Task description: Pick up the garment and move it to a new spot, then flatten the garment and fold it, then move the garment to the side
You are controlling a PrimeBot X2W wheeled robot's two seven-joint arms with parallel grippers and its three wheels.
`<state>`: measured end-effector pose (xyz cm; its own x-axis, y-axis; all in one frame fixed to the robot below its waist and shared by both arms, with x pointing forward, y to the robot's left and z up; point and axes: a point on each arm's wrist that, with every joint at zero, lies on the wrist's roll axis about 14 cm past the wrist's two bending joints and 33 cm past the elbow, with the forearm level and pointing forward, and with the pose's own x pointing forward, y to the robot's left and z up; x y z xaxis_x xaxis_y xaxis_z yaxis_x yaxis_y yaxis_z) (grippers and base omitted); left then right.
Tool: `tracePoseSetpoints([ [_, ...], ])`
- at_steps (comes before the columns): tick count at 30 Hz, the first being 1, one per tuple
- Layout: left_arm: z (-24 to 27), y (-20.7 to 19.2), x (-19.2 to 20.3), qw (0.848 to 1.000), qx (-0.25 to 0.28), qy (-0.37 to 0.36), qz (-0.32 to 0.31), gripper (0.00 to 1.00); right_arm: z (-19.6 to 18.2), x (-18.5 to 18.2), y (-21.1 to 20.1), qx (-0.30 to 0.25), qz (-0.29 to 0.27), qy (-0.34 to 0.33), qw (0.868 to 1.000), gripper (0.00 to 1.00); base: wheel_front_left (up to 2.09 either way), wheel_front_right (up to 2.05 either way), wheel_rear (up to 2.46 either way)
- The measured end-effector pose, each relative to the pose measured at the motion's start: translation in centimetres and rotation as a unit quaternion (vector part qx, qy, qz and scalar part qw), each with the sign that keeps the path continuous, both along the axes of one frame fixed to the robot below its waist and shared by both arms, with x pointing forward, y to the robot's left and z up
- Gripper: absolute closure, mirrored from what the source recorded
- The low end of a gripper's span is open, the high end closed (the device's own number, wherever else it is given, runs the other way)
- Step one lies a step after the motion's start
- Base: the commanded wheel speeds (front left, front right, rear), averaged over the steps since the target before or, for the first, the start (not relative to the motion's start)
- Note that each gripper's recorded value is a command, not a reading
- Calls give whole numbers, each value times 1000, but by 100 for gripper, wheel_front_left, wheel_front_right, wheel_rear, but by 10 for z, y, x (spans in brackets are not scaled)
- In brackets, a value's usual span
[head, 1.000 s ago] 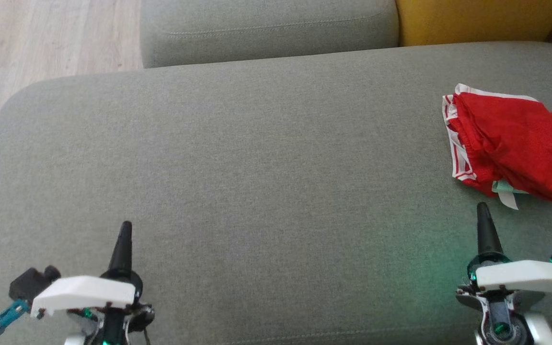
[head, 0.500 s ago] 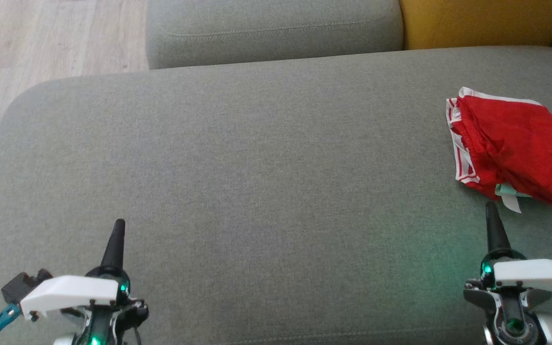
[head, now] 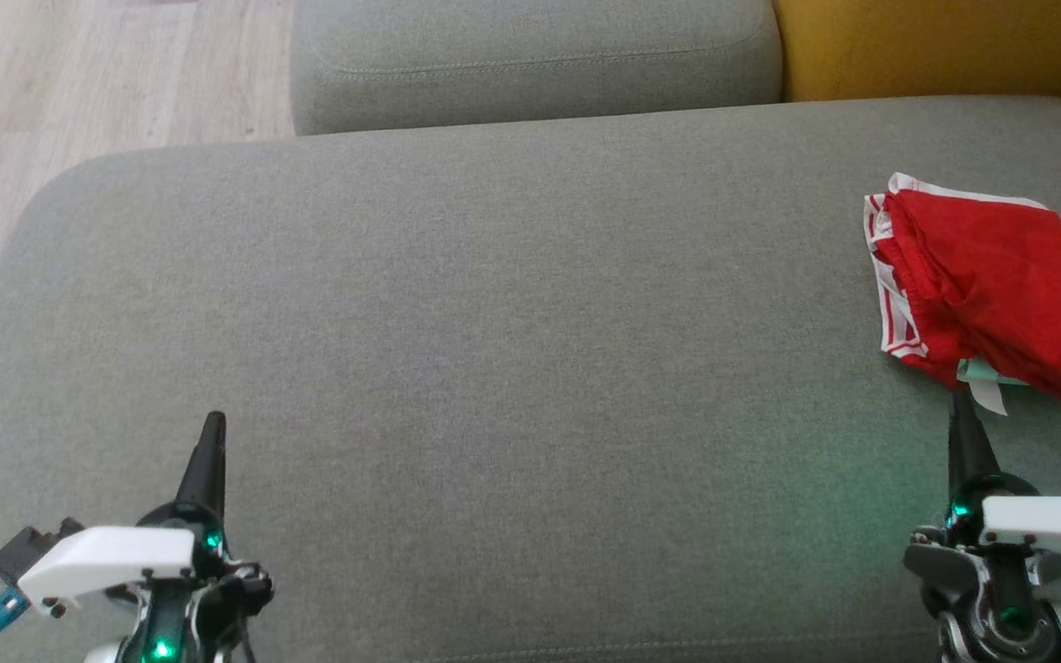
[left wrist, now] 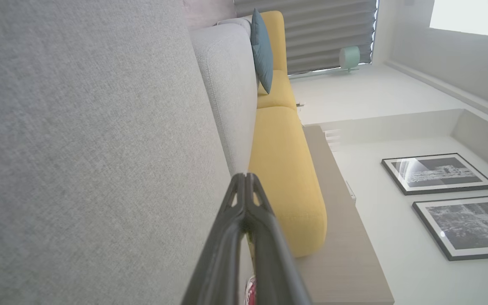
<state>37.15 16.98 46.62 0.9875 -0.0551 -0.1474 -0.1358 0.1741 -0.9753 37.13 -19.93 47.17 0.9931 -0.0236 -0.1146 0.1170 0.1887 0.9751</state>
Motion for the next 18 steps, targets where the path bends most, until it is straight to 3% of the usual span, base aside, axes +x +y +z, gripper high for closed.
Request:
tracePoseSetpoints([
  [18, 11, 17, 3, 995, -90, -24, 26, 100, 5, 2, -7, 99, -14, -12, 995, 100, 0, 0, 0],
])
